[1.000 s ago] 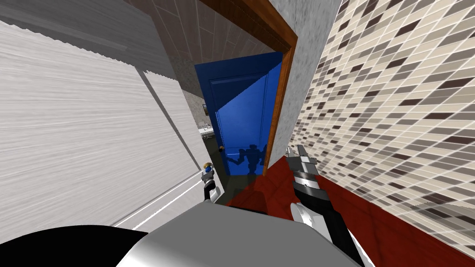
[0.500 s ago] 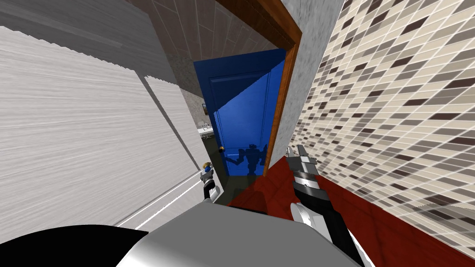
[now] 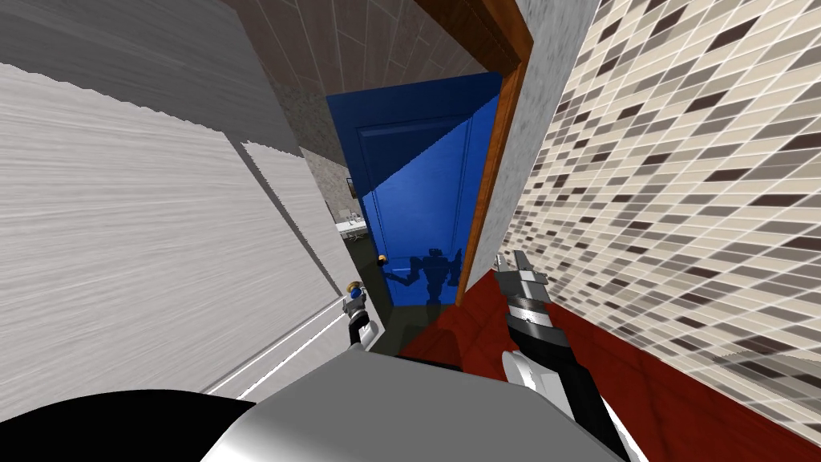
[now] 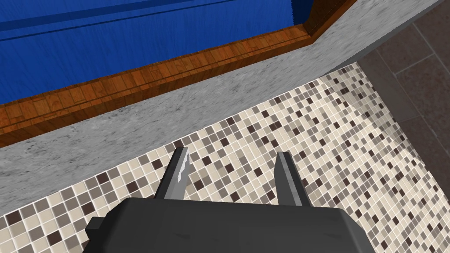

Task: Push the door open

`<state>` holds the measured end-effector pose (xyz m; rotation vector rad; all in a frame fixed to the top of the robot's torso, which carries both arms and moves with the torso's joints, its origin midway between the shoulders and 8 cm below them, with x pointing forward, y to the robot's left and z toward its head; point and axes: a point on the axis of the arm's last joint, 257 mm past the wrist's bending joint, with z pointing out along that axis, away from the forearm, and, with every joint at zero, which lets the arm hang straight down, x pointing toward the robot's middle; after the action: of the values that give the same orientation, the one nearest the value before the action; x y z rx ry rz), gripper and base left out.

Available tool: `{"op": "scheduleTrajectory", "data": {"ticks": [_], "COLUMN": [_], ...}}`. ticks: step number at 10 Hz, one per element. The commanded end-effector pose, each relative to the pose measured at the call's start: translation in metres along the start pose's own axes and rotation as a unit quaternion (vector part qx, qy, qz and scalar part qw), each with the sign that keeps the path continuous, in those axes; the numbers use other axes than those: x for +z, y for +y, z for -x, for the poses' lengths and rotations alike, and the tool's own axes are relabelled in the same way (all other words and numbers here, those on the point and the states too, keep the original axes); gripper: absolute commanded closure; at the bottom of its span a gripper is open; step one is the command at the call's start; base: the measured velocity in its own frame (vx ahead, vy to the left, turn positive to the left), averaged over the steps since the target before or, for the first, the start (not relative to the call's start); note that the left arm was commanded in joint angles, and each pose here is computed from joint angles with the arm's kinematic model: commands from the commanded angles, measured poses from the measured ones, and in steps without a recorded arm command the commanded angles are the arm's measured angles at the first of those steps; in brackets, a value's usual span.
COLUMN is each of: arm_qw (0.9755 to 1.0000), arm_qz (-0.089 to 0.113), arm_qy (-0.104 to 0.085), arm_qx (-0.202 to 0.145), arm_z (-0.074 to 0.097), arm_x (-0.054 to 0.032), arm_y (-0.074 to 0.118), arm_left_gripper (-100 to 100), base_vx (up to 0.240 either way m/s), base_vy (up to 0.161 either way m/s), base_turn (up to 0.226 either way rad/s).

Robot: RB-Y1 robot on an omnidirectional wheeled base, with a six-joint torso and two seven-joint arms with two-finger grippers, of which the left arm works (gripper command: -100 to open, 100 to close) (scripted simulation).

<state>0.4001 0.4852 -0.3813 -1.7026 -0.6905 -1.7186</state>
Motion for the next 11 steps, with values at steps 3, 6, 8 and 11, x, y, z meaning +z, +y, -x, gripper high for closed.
{"op": "scheduleTrajectory", "data": {"ticks": [3, 6, 8, 11], "arm_qw": [0.9989, 0.9976, 0.9976, 0.9977], "arm_qz": [-0.047, -0.068, -0.068, -0.068], "arm_qy": [0.004, 0.003, 0.003, -0.003], "arm_qx": [0.004, 0.004, 0.004, 0.006], "arm_z": [0.001, 0.002, 0.002, 0.007], "arm_x": [0.0029, 0.0042, 0.0042, 0.0015], "arm_y": [-0.042, -0.058, -0.058, -0.058], "arm_left_gripper": [100, 100, 100, 100], "base_vx": [0.067, 0.059, 0.049, 0.0], "base_vy": [0.049, 0.045, 0.031, 0.001], "base_turn": [-0.051, -0.028, 0.012, -0.004]}}
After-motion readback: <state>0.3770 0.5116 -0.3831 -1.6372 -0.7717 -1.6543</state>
